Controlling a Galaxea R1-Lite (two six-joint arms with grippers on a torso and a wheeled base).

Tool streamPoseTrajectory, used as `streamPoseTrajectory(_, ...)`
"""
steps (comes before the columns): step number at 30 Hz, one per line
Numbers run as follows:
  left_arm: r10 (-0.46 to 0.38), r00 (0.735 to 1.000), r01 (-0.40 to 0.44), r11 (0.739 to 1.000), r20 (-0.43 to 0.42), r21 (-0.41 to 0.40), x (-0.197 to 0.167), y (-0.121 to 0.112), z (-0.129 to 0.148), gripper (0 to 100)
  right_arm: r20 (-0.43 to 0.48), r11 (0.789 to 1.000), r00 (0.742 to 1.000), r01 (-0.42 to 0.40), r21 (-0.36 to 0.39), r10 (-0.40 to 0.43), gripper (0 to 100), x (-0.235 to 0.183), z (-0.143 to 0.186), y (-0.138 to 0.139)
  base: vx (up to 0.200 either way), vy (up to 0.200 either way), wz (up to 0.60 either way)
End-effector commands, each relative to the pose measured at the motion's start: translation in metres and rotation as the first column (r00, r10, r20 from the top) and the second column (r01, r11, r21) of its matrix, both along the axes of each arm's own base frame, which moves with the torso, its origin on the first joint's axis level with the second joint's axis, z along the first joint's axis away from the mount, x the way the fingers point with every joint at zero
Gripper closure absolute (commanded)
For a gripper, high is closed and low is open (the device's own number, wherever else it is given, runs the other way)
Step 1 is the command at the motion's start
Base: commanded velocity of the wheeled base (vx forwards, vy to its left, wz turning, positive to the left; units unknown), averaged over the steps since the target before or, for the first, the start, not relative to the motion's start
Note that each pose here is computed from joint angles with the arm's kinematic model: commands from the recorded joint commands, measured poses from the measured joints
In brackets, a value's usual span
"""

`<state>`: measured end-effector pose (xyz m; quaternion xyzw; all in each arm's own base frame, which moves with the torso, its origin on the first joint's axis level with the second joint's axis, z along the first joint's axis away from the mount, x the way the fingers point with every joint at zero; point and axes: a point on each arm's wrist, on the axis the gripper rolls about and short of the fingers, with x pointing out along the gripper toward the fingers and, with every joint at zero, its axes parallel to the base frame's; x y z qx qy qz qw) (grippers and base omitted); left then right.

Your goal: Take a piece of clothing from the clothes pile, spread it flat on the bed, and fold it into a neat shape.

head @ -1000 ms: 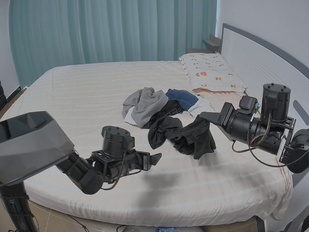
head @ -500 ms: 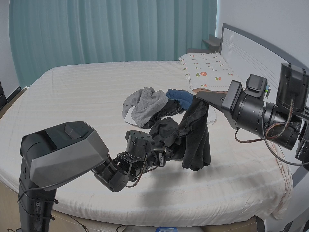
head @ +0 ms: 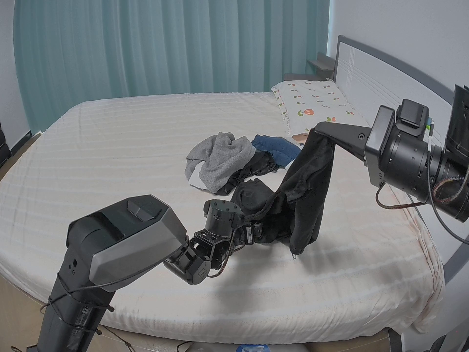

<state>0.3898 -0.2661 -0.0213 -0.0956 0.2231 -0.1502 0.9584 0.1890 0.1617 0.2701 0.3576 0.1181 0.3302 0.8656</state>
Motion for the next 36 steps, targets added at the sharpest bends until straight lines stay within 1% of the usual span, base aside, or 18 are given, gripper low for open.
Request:
streamPoseTrajectory(1, 0.033, 0.999, -0.032, 0.999, 0.023, -0.026, 0.024, 0.0, -0.016, 0, 0.02, 1.0, 1.0, 0.003, 0.015, -0.003, 100, -0.002, 0.006, -0.007, 0.0, 0.0, 0.0)
streamPoseTrajectory(7, 0.055, 0.997, -0.052, 0.997, 0.058, -0.054, 0.045, -0.004, -0.02, 0, 0.019, 1.0, 1.0, 0.021, 0.016, -0.021, 100, 0.002, 0.006, -0.011, 0.0, 0.0, 0.0)
streamPoseTrajectory(9, 0.096, 0.992, -0.091, 0.994, 0.081, -0.067, 0.054, -0.009, -0.019, 0, 0.015, 0.999, 0.999, 0.03, 0.013, -0.03, 100, 0.005, 0.005, -0.012, 0.0, 0.0, 0.0)
streamPoseTrajectory(10, 0.1, 0.992, -0.094, 0.993, 0.083, -0.069, 0.054, -0.009, -0.019, 0, 0.015, 0.999, 0.999, 0.032, 0.013, -0.032, 100, 0.005, 0.005, -0.012, 0.0, 0.0, 0.0)
streamPoseTrajectory(11, 0.114, 0.991, -0.109, 0.992, 0.074, -0.066, 0.055, -0.009, -0.021, 0, 0.012, 0.999, 0.999, 0.045, 0.01, -0.046, 100, 0.008, 0.004, -0.014, 0.0, 0.0, 0.0)
streamPoseTrajectory(14, 0.12, 0.992, -0.117, 0.992, 0.051, -0.055, 0.053, -0.005, -0.024, 0, 0.006, 0.998, 0.998, 0.056, 0.007, -0.056, 100, 0.012, 0.002, -0.016, 0.0, 0.0, 0.0)
streamPoseTrajectory(15, 0.12, 0.992, -0.118, 0.992, 0.042, -0.049, 0.051, -0.004, -0.026, 100, 0.001, 0.998, 0.999, 0.055, 0.002, -0.055, 100, 0.014, 0.0, -0.017, 0.0, 0.0, 0.0)
streamPoseTrajectory(17, 0.126, 0.992, -0.125, 0.991, 0.02, -0.045, 0.048, -0.001, -0.03, 100, -0.007, 0.999, 0.999, 0.052, -0.002, -0.052, 100, 0.017, -0.002, -0.019, 0.0, 0.0, 0.0)
streamPoseTrajectory(19, 0.132, 0.991, -0.132, 0.99, 0.004, -0.057, 0.044, 0.002, -0.025, 100, -0.013, 0.998, 0.998, 0.062, -0.005, -0.062, 100, 0.021, -0.004, -0.023, 0.0, 0.0, 0.0)
streamPoseTrajectory(23, 0.125, 0.991, -0.128, 0.987, -0.037, -0.101, 0.027, 0.016, 0.007, 100, -0.035, 0.996, 0.996, 0.083, -0.02, -0.084, 100, 0.031, -0.011, -0.028, 0.0, 0.0, 0.0)
streamPoseTrajectory(26, 0.133, 0.99, -0.14, 0.979, -0.056, -0.146, 0.016, 0.033, 0.036, 100, -0.055, 0.994, 0.993, 0.101, -0.034, -0.103, 100, 0.039, -0.017, -0.03, 0.0, 0.0, 0.0)
streamPoseTrajectory(29, 0.13, 0.989, -0.141, 0.972, -0.067, -0.19, 0.002, 0.043, 0.065, 100, -0.075, 0.992, 0.99, 0.12, -0.048, -0.123, 100, 0.048, -0.025, -0.031, 0.0, 0.0, 0.0)
streamPoseTrajectory(31, 0.116, 0.989, -0.133, 0.968, -0.091, -0.213, -0.009, 0.05, 0.087, 100, -0.088, 0.989, 0.986, 0.135, -0.057, -0.139, 100, 0.055, -0.03, -0.032, 0.0, 0.0, 0.0)
streamPoseTrajectory(34, 0.074, 0.99, -0.105, 0.953, -0.118, -0.284, -0.03, 0.061, 0.13, 100, -0.103, 0.986, 0.982, 0.155, -0.07, -0.161, 100, 0.065, -0.035, -0.033, 0.0, 0.0, 0.0)
streamPoseTrajectory(35, 0.072, 0.99, -0.105, 0.95, -0.121, -0.293, -0.032, 0.063, 0.134, 100, -0.105, 0.985, 0.981, 0.156, -0.071, -0.163, 100, 0.066, -0.036, -0.033, 0.0, 0.0, 0.0)
streamPoseTrajectory(36, 0.04, 0.991, -0.082, 0.936, -0.13, -0.341, -0.043, 0.07, 0.159, 100, -0.112, 0.984, 0.98, 0.158, -0.078, -0.166, 100, 0.074, -0.04, -0.03, 0.0, 0.0, 0.0)
